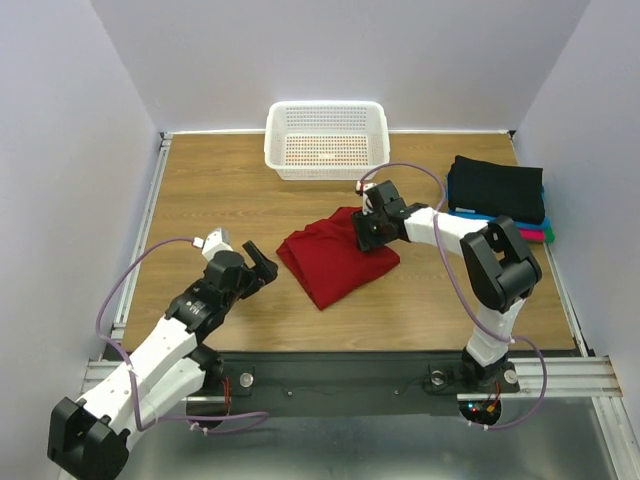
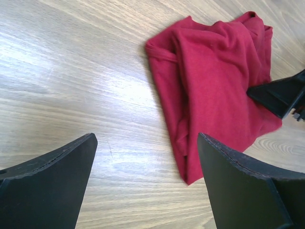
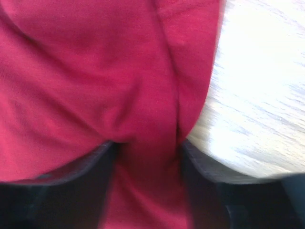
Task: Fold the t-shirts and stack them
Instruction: Neatly place the folded tshirt to the corner
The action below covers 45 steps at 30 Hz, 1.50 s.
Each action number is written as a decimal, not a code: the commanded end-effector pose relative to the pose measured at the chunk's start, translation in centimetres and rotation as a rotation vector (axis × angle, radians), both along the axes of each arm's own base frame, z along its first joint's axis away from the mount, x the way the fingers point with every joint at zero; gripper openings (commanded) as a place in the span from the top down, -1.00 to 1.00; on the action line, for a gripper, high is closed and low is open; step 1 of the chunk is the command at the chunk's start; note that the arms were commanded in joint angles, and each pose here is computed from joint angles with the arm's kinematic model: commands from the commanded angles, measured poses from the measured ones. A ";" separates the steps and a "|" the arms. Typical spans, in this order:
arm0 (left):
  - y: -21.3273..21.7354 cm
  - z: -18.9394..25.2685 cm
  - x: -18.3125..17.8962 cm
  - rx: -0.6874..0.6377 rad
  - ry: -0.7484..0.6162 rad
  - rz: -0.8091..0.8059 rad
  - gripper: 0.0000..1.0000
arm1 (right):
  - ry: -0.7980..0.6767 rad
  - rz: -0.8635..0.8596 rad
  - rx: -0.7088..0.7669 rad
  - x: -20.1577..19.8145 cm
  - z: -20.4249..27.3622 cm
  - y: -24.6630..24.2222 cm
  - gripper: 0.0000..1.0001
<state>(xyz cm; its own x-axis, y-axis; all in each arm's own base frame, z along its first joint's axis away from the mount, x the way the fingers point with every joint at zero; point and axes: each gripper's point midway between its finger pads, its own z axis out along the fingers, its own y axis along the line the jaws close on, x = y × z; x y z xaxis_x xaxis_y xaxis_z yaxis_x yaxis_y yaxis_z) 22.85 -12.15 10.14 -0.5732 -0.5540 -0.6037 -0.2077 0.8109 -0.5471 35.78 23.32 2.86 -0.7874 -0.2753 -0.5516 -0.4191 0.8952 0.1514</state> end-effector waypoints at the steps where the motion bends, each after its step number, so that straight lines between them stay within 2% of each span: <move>1: 0.7 2.3 0.5 -0.003 -0.055 0.040 -0.97 | 0.095 0.040 0.037 -2.1 -3.0 1.0 0.03; 2: 0.8 2.4 0.5 -0.003 -0.059 0.044 -0.97 | 0.093 0.047 0.043 -2.2 -2.8 1.0 0.17; 3: 0.9 2.4 0.4 -0.002 -0.061 0.045 -0.97 | 0.081 0.060 0.060 -2.4 -2.2 1.3 0.54; 8: 0.6 2.8 0.4 -0.024 -0.079 0.037 -0.97 | -0.031 -0.002 0.026 -1.6 0.7 -0.5 0.87; 10: 0.7 3.2 0.5 -0.022 -0.086 0.037 -0.97 | -0.143 -0.119 -0.063 0.0 2.7 -3.1 0.99; 13: 1.0 3.2 0.5 -0.001 -0.078 0.051 -0.97 | -0.257 -0.222 -0.191 1.4 5.1 -7.1 0.99; 17: 0.8 3.5 0.7 -0.001 -0.086 0.037 -0.97 | -0.354 -0.254 -0.218 2.4 9.4 -10.5 0.99; 20: 0.7 4.3 1.2 0.019 -0.102 0.030 -0.97 | -0.456 -0.277 -0.220 4.2 14.5 -13.0 0.99; 24: 1.1 5.4 1.9 0.065 -0.116 0.035 -0.97 | -0.486 -0.341 -0.278 5.8 17.4 -16.7 0.99; 30: 0.8 6.4 2.5 0.084 -0.138 0.017 -0.97 | -0.510 -0.361 -0.357 8.3 19.9 -19.3 0.99; 45: 1.3 6.6 2.6 0.105 -0.138 0.031 -0.97 | -0.550 -0.400 -0.433 13.4 26.3 -23.5 0.99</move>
